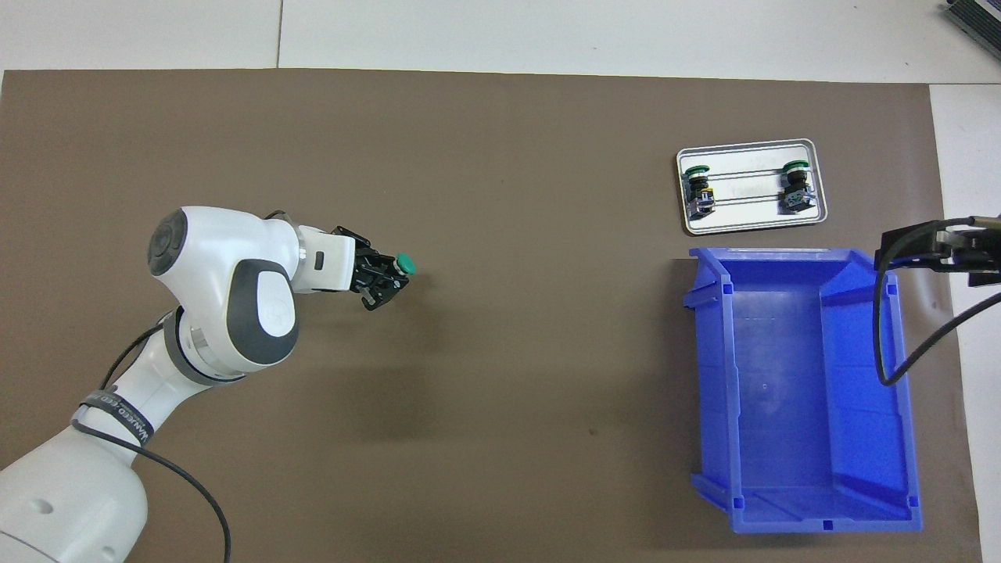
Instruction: Place and press button with both arms
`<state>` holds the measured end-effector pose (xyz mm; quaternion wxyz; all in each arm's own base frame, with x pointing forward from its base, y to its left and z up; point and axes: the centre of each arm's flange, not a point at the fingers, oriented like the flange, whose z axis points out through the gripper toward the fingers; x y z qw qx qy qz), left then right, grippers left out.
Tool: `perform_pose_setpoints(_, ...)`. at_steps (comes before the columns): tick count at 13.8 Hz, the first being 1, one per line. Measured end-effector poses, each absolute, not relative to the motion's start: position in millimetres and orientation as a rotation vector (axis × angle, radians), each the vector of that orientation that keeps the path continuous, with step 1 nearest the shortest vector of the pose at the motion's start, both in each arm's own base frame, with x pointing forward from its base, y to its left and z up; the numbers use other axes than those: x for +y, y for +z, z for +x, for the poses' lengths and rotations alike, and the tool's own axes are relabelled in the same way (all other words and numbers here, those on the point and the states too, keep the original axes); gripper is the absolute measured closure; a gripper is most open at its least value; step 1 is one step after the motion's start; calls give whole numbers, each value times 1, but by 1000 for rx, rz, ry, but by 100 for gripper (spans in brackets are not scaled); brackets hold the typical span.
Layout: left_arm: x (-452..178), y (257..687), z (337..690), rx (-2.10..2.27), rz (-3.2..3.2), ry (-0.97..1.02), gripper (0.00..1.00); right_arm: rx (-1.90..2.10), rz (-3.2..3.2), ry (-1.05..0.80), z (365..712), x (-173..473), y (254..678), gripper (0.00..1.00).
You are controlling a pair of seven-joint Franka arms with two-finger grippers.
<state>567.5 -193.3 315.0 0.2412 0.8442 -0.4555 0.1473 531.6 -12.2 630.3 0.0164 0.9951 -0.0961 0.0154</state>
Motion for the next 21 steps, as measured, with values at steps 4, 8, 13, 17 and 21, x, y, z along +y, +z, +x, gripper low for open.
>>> perform_pose_setpoints(4,-164,315,573,-1159,2178,498,59,-298,3094,48,532,-12,630,0)
perform_pose_setpoints(8,-131,308,568,-1123,2079,589,59,-298,3094,48,532,-12,630,0)
perform_pose_setpoints(13,-121,286,534,-1129,1977,741,59,-298,3094,48,532,-12,630,0)
perform_pose_setpoints(17,-127,273,507,-1121,1842,836,59,-298,3094,48,532,-12,630,0)
perform_pose_setpoints(21,-107,260,489,-1100,1723,908,59,-306,3093,48,532,-15,630,0)
